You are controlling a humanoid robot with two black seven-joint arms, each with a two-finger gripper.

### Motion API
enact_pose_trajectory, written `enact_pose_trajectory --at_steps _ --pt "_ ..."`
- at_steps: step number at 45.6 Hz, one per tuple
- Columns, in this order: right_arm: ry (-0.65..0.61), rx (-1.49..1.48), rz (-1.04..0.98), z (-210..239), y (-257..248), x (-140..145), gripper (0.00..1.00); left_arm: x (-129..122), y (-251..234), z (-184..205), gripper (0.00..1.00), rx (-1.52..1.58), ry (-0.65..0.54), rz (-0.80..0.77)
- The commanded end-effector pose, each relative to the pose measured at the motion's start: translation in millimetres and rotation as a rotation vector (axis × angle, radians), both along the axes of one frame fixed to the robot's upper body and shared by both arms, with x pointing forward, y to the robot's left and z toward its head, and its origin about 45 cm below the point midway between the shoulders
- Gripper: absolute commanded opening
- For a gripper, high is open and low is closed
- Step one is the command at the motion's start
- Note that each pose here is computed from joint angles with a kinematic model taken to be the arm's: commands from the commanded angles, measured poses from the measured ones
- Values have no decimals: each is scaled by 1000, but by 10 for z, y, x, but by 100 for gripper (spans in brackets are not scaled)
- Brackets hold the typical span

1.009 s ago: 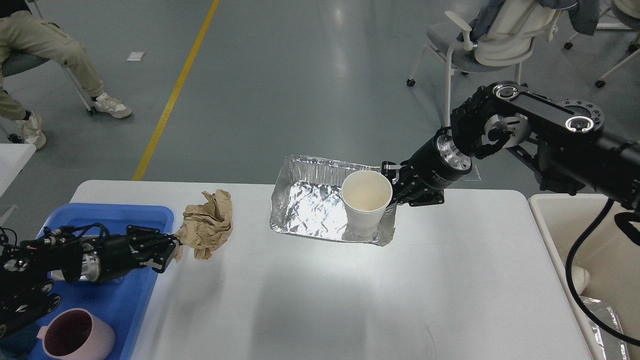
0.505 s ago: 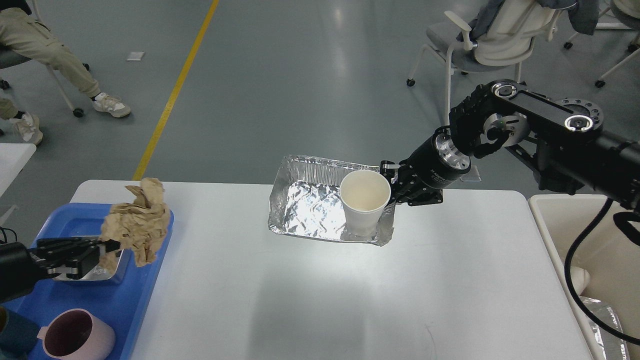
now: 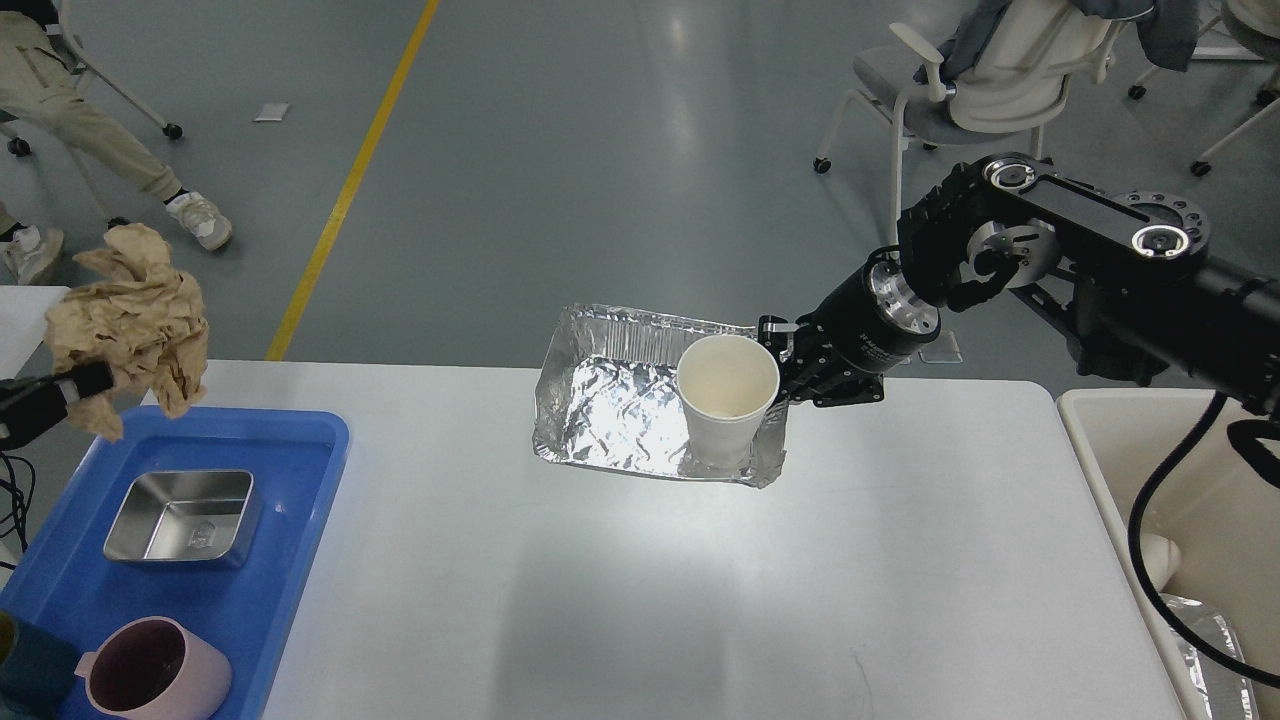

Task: Tidy desktop
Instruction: 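Lift the crumpled paper up and away from the table, then carry the crumpled paper over the held foil tray with the left gripper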

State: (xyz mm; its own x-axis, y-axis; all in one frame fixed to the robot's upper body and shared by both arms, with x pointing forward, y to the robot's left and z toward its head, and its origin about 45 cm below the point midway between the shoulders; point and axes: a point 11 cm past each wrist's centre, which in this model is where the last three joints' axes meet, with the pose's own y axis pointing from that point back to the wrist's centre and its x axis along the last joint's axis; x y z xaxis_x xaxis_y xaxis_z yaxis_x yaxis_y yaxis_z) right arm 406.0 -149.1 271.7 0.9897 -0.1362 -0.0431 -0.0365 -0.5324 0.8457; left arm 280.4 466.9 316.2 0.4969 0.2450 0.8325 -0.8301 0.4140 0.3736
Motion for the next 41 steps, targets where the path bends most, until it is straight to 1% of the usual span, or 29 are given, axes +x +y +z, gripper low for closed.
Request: enact_pose_trajectory --at_steps 1,6,8,12,15,20,24,29,41 --pt "-7 7 1 36 19 11 0 241 -146 432 4 -41 -50 -49" --pt "-11 9 8 56 53 13 0 364 -267 593 4 -45 -62 -86" --pt "-12 9 10 61 61 13 0 467 -429 608 4 -28 -77 -139" --pt "-12 9 10 61 61 13 0 660 -763 718 4 107 -101 -280" --pt "-12 9 10 61 61 13 0 749 -888 824 4 180 -88 -336" --pt "-13 11 10 65 63 14 0 890 -1201 877 5 236 -69 -429" --pt "-16 15 11 82 73 17 0 963 -1416 902 5 329 -66 -496" --pt "-21 17 12 105 79 25 0 1033 -1696 805 5 426 -49 -579" --pt "-25 18 21 128 98 15 0 1121 -2316 753 5 541 -72 -725"
